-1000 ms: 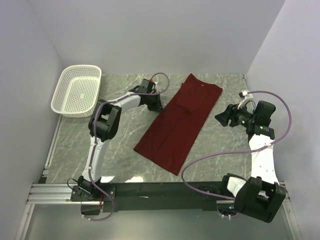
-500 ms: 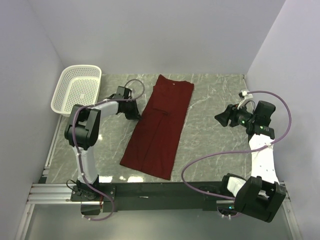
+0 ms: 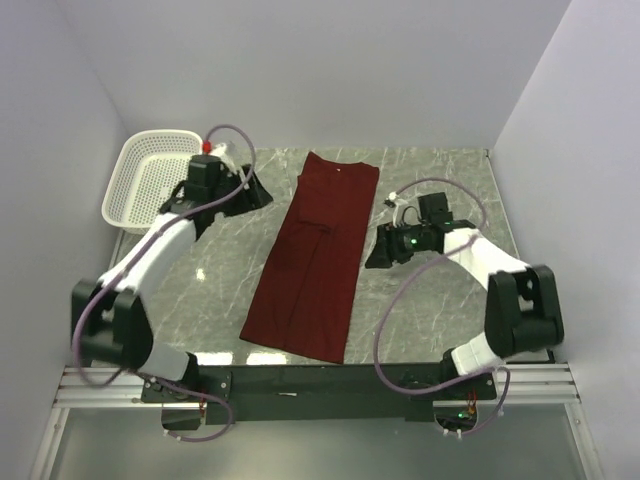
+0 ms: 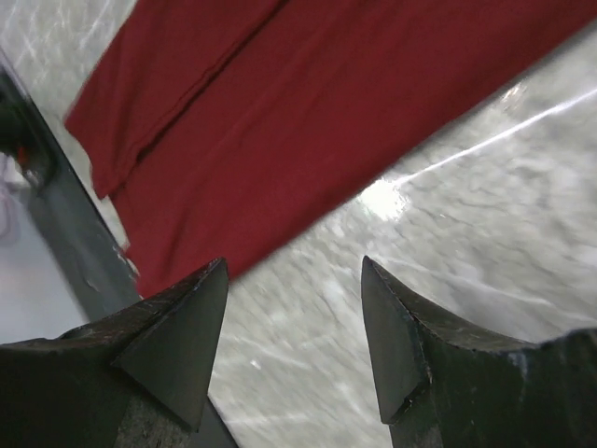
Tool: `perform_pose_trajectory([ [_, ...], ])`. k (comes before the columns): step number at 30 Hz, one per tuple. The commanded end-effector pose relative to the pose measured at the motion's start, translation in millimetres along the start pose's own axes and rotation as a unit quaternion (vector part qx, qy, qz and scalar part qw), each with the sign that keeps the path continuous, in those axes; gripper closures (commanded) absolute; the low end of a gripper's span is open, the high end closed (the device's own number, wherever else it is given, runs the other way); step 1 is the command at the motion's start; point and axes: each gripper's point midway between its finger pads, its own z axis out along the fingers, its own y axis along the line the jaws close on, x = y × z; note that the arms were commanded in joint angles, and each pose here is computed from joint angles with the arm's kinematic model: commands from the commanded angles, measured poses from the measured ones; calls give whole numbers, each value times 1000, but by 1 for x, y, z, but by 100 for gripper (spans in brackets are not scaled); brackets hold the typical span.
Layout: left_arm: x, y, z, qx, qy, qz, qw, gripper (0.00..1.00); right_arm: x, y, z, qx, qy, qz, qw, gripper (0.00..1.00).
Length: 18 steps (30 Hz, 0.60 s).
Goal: Fold and stack the t-shirts
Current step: Fold the tshirt
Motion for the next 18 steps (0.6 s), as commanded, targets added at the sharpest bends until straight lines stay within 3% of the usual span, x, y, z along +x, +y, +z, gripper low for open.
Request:
perform_pose_trajectory([
  [1, -27, 0, -42, -18, -77, 38, 996, 25, -14, -9, 22, 21, -5, 106, 994, 34],
  [5, -36, 0, -102, -18, -154, 46, 987, 17, -17, -26, 46, 51, -19, 176, 983, 34],
  [11, -6, 3, -134, 0, -158, 29, 987, 17, -29, -41, 67, 56, -24, 222, 973, 35],
  [18, 10, -2, -150, 20, -160, 3, 987, 17, -4, -52, 94, 65, 9, 275, 959, 39],
])
